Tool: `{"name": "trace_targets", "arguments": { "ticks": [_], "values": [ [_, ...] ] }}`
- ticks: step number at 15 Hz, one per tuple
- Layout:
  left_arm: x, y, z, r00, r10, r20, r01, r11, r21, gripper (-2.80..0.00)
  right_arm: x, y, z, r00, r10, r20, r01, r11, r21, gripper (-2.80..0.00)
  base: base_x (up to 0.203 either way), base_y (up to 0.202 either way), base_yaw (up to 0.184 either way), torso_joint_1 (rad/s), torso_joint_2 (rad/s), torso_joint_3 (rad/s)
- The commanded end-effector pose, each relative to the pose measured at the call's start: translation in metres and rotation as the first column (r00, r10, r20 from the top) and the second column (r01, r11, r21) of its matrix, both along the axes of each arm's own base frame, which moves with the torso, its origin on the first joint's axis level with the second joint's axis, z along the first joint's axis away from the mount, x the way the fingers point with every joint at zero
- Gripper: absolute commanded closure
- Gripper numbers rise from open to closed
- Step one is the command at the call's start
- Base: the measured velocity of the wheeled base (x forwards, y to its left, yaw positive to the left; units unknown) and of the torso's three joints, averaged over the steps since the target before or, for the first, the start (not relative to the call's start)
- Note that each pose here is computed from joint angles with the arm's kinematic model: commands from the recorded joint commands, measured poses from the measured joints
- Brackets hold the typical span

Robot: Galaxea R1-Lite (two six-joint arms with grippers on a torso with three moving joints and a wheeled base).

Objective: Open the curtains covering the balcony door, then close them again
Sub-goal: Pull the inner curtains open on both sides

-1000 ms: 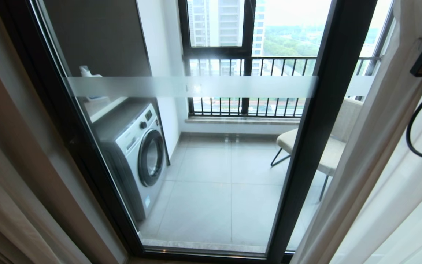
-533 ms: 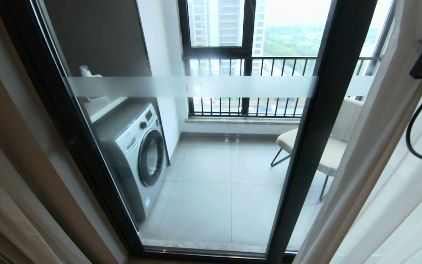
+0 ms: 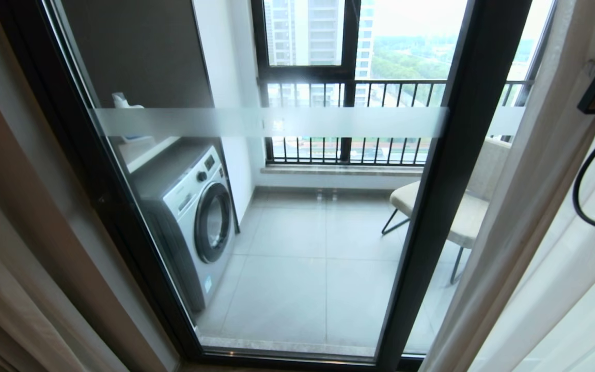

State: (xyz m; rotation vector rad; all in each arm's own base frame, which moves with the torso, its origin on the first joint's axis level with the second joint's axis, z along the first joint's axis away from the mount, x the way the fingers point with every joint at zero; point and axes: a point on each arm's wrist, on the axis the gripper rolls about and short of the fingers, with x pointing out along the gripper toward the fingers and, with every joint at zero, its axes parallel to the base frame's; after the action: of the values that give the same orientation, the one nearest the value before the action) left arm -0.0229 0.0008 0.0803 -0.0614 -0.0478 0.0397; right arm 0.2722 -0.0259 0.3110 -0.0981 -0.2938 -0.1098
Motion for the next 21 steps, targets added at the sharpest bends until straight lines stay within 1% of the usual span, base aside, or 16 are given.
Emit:
{"name": "trace_targets", "arguments": {
  "ticks": [1,6,9,14,16,21],
  "values": [
    [0.000,0.000,0.000,1.000,0.000,0.001,0.000,1.000,-0.001,0.00,0.000,0.000,0.000,1.000,-0.001,0.002,0.001,1.000,-0.001,0.00,0.000,0.000,0.000,0.000,0.00,0.000],
    [0.000,0.000,0.000,1.000,0.001,0.002,-0.001,1.000,-0.002,0.00,0.000,-0.003,0.000,1.000,-0.010,0.002,0.010,1.000,-0.001,0.00,0.000,0.000,0.000,0.000,0.00,0.000],
    [0.000,0.000,0.000,1.000,0.000,0.003,0.000,1.000,-0.002,0.00,0.001,-0.009,0.000,0.999,-0.031,0.010,0.031,1.000,-0.002,0.00,0.000,-0.027,-0.001,-0.001,0.00,0.002],
    [0.000,0.000,0.000,1.000,0.000,0.001,0.000,1.000,-0.002,0.00,-0.003,-0.016,-0.008,0.998,-0.059,0.002,0.059,0.998,0.001,0.00,0.000,-0.181,0.004,0.002,0.00,0.003],
    [0.000,0.000,0.000,1.000,0.000,0.003,0.000,1.000,-0.002,0.00,-0.004,-0.020,-0.008,0.997,-0.073,0.016,0.073,0.997,0.000,0.00,0.000,-0.192,0.001,0.002,0.00,0.002],
    [0.000,0.000,0.000,1.000,0.000,0.003,0.000,1.000,-0.002,0.00,-0.006,-0.029,-0.007,0.994,-0.108,0.018,0.108,0.994,-0.001,0.00,0.000,-0.193,0.002,0.002,0.00,0.003]
  ]
}}
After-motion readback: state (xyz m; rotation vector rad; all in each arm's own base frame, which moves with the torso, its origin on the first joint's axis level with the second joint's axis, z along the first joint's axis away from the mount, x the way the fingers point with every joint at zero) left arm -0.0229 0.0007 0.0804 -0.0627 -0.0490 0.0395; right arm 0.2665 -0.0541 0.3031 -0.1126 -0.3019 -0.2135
